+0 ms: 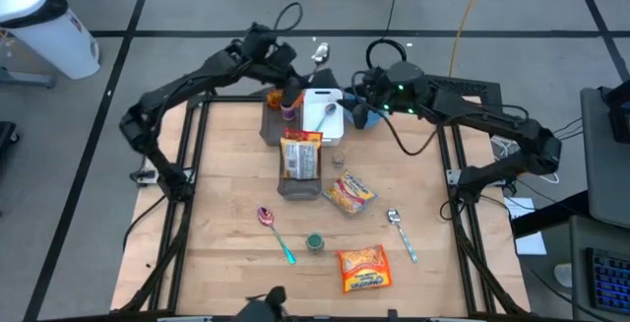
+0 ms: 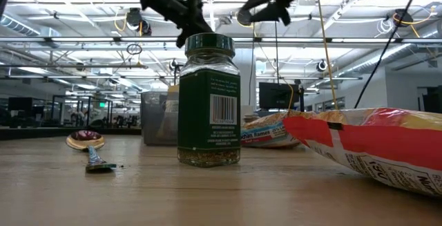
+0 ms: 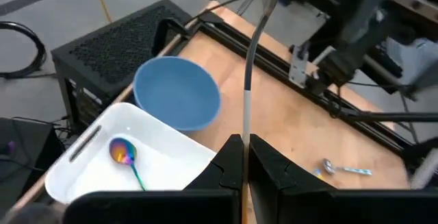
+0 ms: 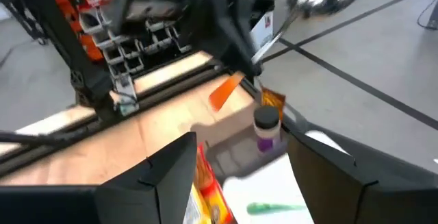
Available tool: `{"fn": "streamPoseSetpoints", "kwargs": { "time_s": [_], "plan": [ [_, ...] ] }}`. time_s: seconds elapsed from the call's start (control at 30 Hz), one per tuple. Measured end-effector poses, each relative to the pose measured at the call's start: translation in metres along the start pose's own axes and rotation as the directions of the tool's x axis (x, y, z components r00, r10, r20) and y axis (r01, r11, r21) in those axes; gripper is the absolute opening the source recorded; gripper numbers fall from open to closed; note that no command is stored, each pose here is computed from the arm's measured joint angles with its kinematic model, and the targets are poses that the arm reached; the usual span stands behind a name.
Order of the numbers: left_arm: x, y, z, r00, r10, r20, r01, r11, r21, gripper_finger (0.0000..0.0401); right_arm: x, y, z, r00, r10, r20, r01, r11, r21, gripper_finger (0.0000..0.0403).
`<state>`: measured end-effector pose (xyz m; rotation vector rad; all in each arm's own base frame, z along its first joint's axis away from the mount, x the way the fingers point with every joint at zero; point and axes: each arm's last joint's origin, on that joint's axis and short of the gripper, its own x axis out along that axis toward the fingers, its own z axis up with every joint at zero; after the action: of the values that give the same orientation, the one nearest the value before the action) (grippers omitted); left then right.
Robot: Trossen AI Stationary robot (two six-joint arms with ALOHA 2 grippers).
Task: Pick & Place Food Item
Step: Put the orange spoon into the white bin
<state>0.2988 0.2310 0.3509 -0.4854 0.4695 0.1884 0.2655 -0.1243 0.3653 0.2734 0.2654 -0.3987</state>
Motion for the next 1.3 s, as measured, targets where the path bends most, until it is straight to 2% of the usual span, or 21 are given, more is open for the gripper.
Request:
{"fn": "streamPoseSetpoints", "kwargs": {
  "time_s": [0.1,0.33,0.53,0.67,0.93,1.3],
  "plan": [
    [0.017,0.006,0.000,1.000,0.014,-0.024,-0.014,0.999,-0.031,0.0005,-0.015,-0.009,-0.018,1.000,-0.016,0.022,0.016,1.000,0.023,0.0223],
    [0.056,0.014,-0.016,0.993,0.057,-0.103,-0.069,0.991,-0.114,0.0005,-0.050,-0.027,-0.066,0.980,-0.034,0.198,0.002,0.988,0.157,0.0215],
    [0.082,0.015,-0.029,0.986,0.077,-0.150,-0.099,0.985,-0.144,0.0005,-0.067,-0.033,-0.093,0.974,-0.043,0.222,-0.010,0.972,0.233,0.0214],
    [0.094,0.017,-0.036,0.979,0.098,-0.176,-0.128,0.978,-0.166,0.0007,-0.070,-0.033,-0.100,0.975,-0.045,0.217,-0.008,0.972,0.237,0.0214],
    [0.107,0.013,-0.047,0.957,0.183,-0.224,-0.216,0.967,-0.135,0.0006,-0.070,-0.033,-0.100,0.975,-0.046,0.219,-0.006,0.974,0.227,0.0212],
    [0.112,0.015,-0.054,0.932,0.258,-0.256,-0.295,0.948,-0.120,0.0005,-0.070,-0.034,-0.101,0.976,-0.048,0.214,0.001,0.977,0.215,0.0212]
  ]
}}
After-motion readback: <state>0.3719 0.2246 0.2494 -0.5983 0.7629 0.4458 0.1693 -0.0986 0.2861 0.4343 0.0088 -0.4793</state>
